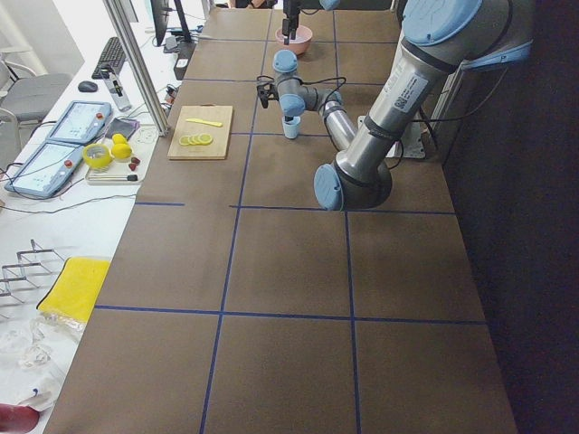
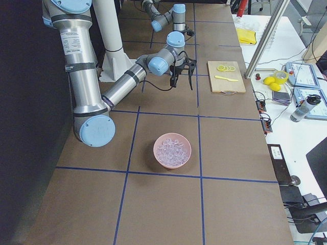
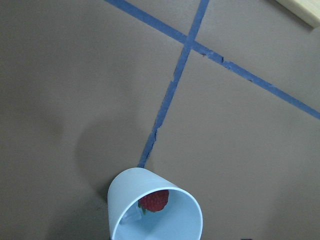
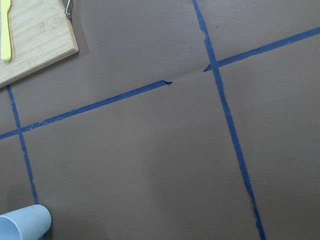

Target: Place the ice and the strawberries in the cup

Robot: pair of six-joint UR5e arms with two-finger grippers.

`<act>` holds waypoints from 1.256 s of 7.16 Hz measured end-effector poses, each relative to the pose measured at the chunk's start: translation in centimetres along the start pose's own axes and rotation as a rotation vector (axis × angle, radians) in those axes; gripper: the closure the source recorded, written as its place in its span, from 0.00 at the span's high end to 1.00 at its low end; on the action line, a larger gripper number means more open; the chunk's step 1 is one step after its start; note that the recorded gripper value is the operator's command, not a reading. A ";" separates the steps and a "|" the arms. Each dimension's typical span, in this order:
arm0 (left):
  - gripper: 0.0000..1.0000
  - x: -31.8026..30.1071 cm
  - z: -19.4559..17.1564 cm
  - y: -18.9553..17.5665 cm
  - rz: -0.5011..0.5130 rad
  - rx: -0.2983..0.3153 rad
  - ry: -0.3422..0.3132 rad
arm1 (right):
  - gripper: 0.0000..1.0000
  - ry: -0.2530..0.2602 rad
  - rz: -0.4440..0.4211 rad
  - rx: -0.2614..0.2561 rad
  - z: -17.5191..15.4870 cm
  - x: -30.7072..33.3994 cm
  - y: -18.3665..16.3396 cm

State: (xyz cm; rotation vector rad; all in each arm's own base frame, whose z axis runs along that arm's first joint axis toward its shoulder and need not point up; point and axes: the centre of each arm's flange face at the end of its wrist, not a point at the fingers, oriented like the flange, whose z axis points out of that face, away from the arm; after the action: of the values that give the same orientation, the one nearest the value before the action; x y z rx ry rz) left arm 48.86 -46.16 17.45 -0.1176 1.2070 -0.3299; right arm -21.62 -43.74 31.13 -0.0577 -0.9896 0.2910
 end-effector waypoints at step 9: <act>0.88 -48.4 -27.6 -14.9 0.623 0.025 -0.428 | 1.00 0.209 -0.322 -0.061 -7.7 19.4 -9.0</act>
State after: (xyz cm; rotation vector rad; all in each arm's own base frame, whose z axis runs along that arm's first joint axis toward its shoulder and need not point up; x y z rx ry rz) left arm 5.16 -42.82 54.98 0.2022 0.7623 0.2207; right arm -3.29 -46.54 44.29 0.0158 -0.7850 -0.0412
